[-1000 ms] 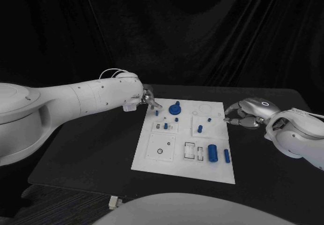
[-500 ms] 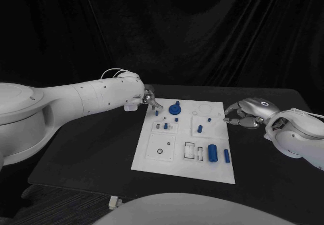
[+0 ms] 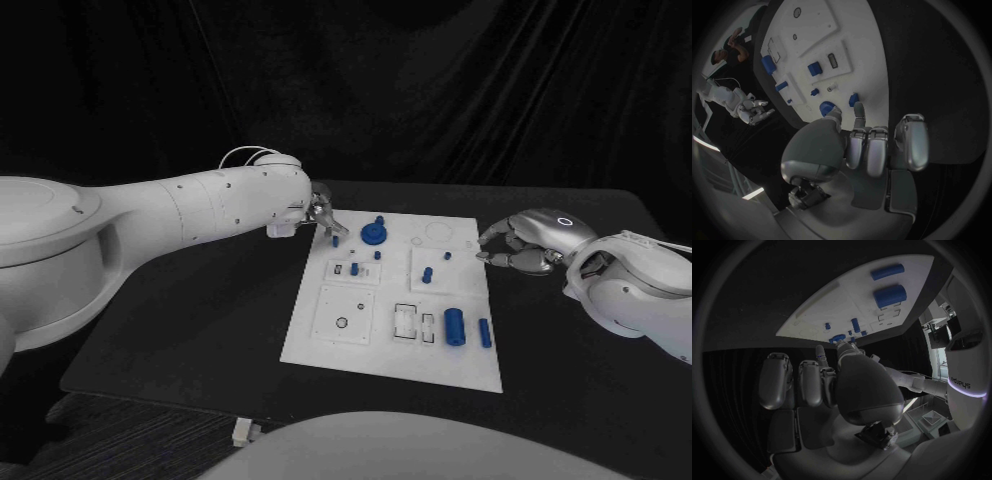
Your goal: Assemble the parts on the task board
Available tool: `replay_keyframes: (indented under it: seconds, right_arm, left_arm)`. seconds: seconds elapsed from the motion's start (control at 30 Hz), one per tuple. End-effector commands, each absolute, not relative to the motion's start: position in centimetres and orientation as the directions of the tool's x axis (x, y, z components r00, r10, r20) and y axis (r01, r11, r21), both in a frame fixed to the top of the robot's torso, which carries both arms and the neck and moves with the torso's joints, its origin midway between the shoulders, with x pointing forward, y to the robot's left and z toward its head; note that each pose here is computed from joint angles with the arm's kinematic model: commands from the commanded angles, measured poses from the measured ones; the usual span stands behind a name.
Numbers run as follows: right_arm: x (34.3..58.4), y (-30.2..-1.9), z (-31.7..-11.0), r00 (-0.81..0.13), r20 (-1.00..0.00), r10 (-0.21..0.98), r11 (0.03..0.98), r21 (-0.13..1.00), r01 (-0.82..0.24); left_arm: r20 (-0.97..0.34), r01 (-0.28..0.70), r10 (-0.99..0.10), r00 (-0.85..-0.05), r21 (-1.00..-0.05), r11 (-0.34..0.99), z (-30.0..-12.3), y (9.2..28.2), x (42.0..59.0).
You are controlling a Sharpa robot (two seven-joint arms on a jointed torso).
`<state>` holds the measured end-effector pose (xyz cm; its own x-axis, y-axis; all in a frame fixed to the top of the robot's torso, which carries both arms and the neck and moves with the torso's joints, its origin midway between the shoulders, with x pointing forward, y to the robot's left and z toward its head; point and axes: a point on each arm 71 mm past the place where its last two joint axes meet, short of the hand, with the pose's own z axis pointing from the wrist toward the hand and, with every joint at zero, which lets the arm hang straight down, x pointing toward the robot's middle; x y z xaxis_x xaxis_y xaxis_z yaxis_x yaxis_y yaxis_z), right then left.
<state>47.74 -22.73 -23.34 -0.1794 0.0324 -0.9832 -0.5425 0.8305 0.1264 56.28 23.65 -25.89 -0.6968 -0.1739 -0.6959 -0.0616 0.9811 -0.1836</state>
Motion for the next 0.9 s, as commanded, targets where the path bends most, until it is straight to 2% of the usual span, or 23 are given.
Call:
replay_keyframes:
  seconds: [0.03,0.9]
  right_arm:
    - [47.69,-22.72,-23.42,-0.180,-0.983,0.033,0.833,0.126,-0.539]
    - [47.60,-22.67,-23.38,-0.178,-0.983,0.036,0.831,0.128,-0.541]
  left_arm:
    - [-0.680,-0.055,-0.162,-0.715,-0.176,0.983,-26.12,23.43,56.15]
    - [-0.675,-0.065,-0.163,-0.720,-0.168,0.984,-26.60,23.53,56.19]
